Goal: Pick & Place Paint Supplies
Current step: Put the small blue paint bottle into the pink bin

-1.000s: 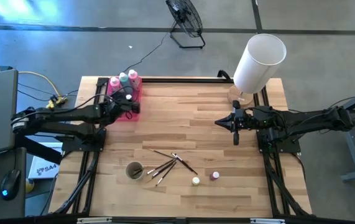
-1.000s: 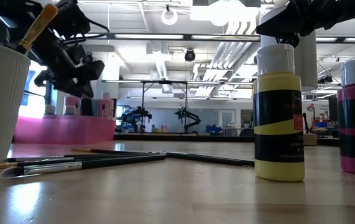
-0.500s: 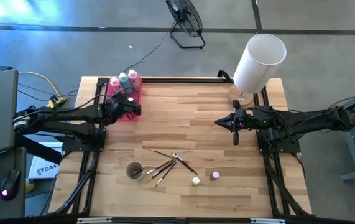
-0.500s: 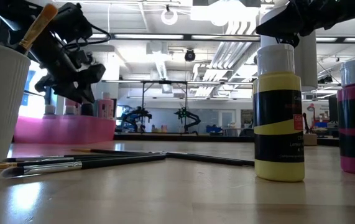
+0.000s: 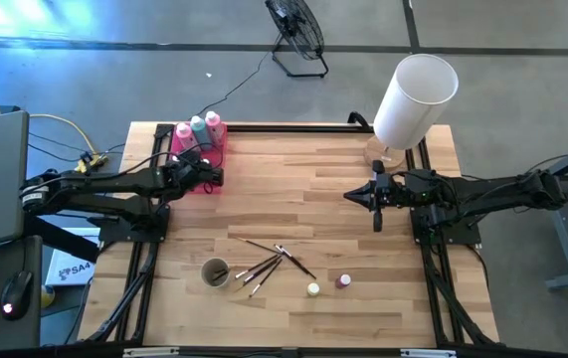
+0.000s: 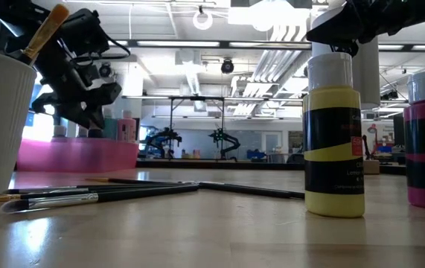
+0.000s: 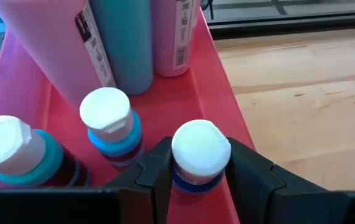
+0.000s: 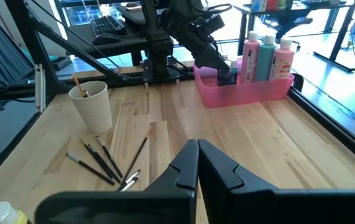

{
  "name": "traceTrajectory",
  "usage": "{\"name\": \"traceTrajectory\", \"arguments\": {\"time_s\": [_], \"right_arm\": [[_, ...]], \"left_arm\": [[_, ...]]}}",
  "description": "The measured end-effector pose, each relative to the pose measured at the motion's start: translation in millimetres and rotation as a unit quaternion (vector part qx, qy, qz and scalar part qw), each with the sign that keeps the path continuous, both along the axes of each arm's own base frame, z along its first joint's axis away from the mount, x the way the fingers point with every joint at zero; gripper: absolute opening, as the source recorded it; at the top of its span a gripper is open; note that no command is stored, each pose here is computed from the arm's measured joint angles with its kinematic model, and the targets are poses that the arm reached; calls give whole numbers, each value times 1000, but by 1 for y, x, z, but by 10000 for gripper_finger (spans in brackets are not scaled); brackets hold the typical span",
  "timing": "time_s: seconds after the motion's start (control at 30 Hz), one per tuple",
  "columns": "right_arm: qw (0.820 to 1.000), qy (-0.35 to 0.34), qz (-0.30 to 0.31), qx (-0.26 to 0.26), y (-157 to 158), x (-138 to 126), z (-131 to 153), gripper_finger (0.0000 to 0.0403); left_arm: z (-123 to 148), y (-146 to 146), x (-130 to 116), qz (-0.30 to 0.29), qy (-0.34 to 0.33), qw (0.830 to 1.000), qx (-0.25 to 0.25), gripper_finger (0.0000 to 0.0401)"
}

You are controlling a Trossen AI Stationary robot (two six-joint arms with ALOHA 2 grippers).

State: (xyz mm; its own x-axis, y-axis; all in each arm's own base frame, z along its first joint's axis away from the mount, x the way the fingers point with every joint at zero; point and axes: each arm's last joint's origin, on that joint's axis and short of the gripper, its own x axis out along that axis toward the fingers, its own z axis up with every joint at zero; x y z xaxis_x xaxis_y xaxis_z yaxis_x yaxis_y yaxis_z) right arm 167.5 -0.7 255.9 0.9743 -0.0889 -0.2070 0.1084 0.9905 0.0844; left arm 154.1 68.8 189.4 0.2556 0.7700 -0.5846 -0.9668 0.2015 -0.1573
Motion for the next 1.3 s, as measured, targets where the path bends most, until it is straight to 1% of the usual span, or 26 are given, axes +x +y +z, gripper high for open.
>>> {"name": "traceTrajectory", "arguments": {"time_s": [0.37,0.9,1.0,1.17,1.3], "right_arm": [[1000,0,0,0,0,0,0,2],[1000,1,0,0,0,0,0,2],[1000,1,0,0,0,0,0,2],[1000,1,0,0,0,0,0,2],[1000,1,1,0,0,0,0,2]], "left_arm": [[-3,-1,-3,3,7,1000,-17,125],[-3,-1,-2,-1,9,1000,-18,126],[-3,-2,-2,-7,10,1000,-21,139],[-3,-1,-2,-10,13,1000,-20,185],[-2,-1,-1,-11,11,1000,-15,209]]}}
